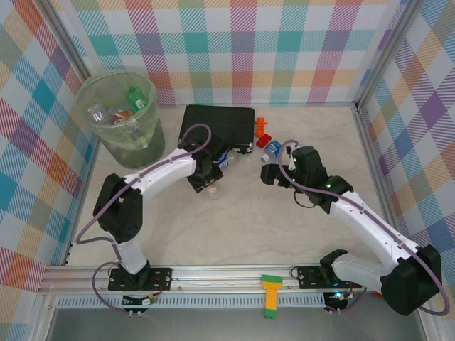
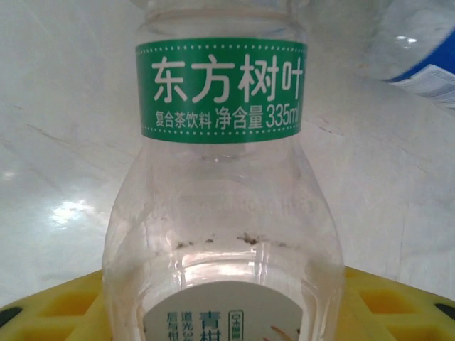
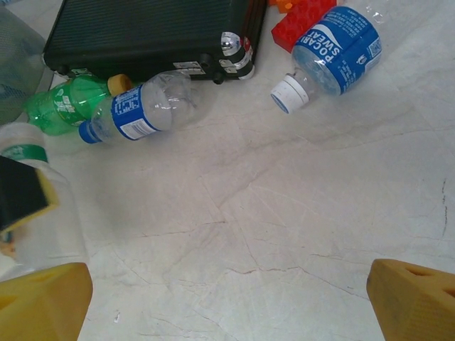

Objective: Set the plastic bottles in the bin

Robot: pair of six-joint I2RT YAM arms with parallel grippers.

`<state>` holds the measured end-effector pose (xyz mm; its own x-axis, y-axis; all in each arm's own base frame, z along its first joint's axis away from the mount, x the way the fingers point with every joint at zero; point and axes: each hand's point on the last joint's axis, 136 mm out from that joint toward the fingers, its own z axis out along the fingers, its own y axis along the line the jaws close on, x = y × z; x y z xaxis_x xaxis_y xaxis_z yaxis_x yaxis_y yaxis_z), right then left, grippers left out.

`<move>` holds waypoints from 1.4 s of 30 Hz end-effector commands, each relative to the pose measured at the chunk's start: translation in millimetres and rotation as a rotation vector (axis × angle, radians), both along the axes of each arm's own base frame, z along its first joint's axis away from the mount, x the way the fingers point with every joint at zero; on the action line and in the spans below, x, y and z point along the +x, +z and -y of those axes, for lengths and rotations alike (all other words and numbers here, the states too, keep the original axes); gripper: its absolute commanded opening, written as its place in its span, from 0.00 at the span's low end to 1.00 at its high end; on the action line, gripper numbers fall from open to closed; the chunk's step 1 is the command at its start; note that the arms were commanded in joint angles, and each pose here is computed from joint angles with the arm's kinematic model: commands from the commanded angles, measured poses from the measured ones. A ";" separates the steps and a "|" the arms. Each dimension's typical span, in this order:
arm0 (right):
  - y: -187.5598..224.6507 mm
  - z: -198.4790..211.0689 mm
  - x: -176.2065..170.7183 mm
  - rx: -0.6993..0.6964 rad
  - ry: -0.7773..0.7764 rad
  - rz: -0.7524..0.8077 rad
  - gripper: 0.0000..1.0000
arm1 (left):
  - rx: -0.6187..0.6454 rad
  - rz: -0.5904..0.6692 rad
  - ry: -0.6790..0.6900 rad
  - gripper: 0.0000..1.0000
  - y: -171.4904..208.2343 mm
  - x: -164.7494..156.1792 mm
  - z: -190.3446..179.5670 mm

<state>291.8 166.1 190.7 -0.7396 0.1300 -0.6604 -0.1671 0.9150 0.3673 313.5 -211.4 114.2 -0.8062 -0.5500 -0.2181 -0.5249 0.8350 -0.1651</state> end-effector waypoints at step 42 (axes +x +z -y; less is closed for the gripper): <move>109.2 -31.9 9.4 0.157 0.131 0.158 0.99 | 0.578 0.632 0.038 0.56 321.5 118.7 -263.5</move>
<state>299.8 194.9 293.8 -0.6473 0.1441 -0.7485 -0.3355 0.8279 0.4495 415.9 44.2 427.3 -0.4886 -0.1749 -0.8548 -0.4933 0.8634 0.1053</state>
